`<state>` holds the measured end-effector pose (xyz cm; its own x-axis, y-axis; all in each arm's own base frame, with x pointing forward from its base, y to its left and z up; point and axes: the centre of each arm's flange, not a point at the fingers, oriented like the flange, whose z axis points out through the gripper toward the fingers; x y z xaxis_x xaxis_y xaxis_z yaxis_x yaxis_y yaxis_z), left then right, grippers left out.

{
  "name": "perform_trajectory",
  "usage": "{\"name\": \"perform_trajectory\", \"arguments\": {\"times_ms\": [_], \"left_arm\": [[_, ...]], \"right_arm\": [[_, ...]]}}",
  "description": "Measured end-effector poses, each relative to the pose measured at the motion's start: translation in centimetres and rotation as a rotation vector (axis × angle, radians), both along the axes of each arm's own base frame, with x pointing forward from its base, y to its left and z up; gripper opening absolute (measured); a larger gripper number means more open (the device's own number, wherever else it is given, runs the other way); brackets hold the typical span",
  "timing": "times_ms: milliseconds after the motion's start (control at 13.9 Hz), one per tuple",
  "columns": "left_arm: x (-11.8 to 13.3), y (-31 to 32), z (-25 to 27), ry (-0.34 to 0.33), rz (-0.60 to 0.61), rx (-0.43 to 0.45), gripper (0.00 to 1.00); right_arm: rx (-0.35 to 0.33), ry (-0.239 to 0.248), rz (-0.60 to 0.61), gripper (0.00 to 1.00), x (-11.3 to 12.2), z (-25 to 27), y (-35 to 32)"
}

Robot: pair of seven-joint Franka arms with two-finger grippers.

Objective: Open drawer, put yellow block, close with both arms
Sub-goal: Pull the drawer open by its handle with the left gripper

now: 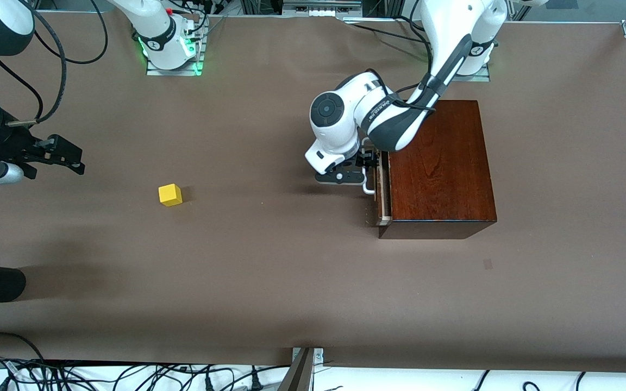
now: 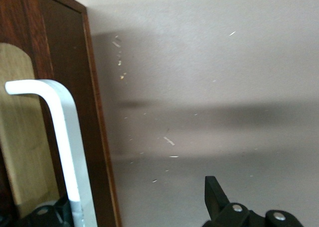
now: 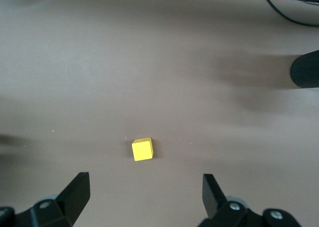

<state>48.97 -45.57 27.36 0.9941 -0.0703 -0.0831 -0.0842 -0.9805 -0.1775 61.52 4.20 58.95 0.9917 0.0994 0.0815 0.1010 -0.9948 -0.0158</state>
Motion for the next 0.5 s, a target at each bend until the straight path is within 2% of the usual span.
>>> {"name": "perform_trajectory", "arguments": {"times_ms": [504], "left_arm": [[-0.7,-4.4,0.6,-0.033,-0.005,-0.082,1.0]], "right_arm": [[0.0,0.0,0.0,1.0,0.0,0.0,0.0]]}}
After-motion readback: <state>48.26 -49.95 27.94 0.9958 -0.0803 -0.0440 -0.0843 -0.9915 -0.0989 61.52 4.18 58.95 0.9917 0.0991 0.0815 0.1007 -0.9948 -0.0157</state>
